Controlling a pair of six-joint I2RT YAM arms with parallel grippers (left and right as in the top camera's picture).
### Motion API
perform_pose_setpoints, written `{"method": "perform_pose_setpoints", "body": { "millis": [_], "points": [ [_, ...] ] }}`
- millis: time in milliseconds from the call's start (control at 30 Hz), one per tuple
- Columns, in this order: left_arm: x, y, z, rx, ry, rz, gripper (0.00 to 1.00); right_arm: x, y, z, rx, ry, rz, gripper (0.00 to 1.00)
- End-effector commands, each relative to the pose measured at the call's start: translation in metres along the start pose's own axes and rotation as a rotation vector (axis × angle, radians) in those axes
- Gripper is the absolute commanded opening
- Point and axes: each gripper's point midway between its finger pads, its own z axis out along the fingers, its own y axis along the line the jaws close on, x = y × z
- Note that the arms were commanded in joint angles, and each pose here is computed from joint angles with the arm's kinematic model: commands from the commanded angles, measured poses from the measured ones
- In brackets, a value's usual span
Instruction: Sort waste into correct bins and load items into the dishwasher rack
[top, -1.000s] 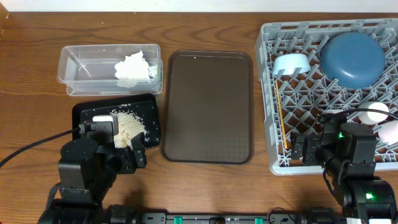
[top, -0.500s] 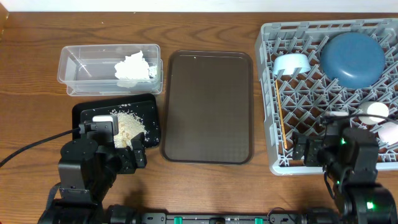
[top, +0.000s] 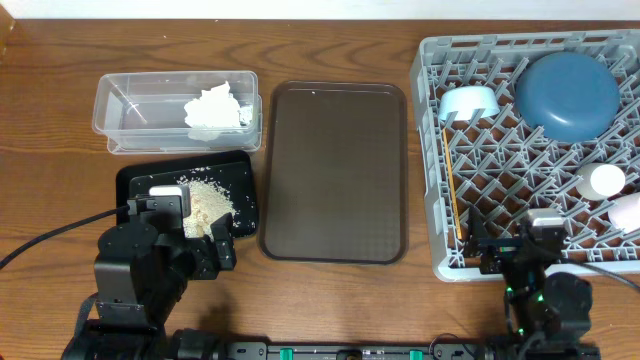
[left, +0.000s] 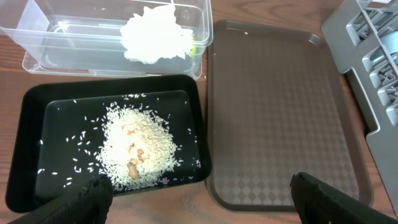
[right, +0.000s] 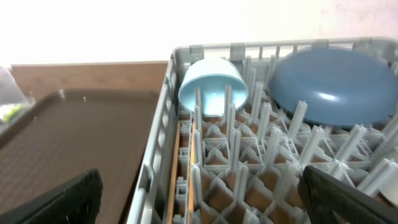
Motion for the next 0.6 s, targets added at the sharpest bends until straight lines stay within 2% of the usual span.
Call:
{"method": "perform_pose_setpoints", "body": {
  "millis": [0,100,233,567],
  "points": [
    [0.002,0.004,0.001,-0.019,0.003,0.004,0.94,0.001,0.0,0.003,-0.003,-0.081,-0.013,0.99],
    [0.002,0.004,0.001,-0.019,0.003,0.004,0.95,-0.005,0.0,0.005,-0.009,-0.18,-0.016,0.99],
    [0.002,0.004,0.001,-0.019,0.003,0.004,0.94,-0.001,-0.001,0.01,-0.009,-0.233,-0.018,0.99],
    [0.002,0.004,0.001,-0.019,0.003,0.004,0.95,0.029,-0.003,0.017,-0.003,-0.133,-0.014,0.99]
  ]
}}
